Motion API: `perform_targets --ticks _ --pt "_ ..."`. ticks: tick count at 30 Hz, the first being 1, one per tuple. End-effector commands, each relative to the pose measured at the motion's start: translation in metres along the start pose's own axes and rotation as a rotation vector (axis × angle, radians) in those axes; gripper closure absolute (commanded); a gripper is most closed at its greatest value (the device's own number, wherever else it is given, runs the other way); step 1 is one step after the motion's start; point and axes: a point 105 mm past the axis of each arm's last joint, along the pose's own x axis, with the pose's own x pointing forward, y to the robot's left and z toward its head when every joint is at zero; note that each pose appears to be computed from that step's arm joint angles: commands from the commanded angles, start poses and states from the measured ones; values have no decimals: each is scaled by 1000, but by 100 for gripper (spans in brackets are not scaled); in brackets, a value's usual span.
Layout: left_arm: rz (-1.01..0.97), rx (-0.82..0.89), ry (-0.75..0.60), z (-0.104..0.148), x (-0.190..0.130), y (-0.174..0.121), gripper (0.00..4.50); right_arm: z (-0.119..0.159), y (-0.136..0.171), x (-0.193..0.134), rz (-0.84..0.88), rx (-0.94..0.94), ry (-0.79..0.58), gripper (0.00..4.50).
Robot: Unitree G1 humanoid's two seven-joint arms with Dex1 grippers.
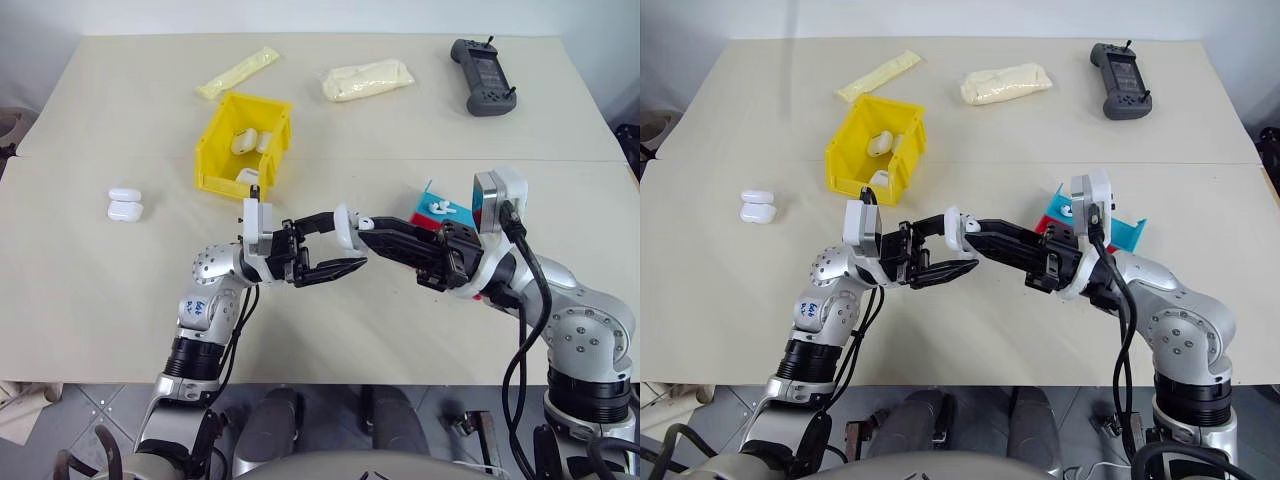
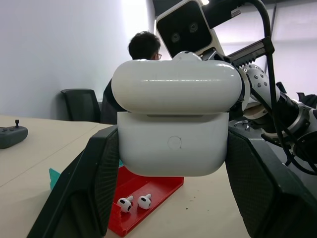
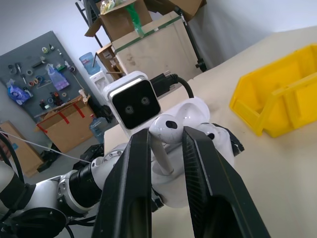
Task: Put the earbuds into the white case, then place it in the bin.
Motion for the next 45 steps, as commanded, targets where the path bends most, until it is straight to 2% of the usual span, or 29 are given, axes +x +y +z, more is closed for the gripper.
perform_targets --ticks 1,13,16,23,25,29,32,35,39,41,43,45 --pt "-6 25 -38 9 4 2 171 0 8 3 32 -29 -2 400" --pt "2 29 -52 12 5 4 171 -22 1 1 -1 -38 53 400" --pt "2 32 -53 13 5 4 171 -24 -3 -2 -22 -18 60 301" --pt "-8 -10 -34 11 -1 4 171 -13 -12 -10 -58 -102 63 69" --pt "-14 -43 18 8 -13 4 171 -7 -20 -23 -102 -135 73 69" --pt "33 21 54 17 -30 11 171 -7 -34 -58 -195 -201 154 69" --pt "105 28 102 24 -44 19 171 -1 -41 -78 -249 -177 124 135" --pt "94 27 192 22 -63 14 171 -1 -48 -93 -296 -220 159 237" --pt "87 42 284 19 -78 12 171 0 -49 -91 -281 -302 188 367" --pt "75 77 380 13 -83 13 171 0 -44 -79 -218 -334 204 438" --pt "156 162 516 3 -84 30 171 -2 -37 -61 -139 -377 231 448" --pt "155 216 538 2 -77 34 171 -6 -31 -45 -71 -390 267 448"
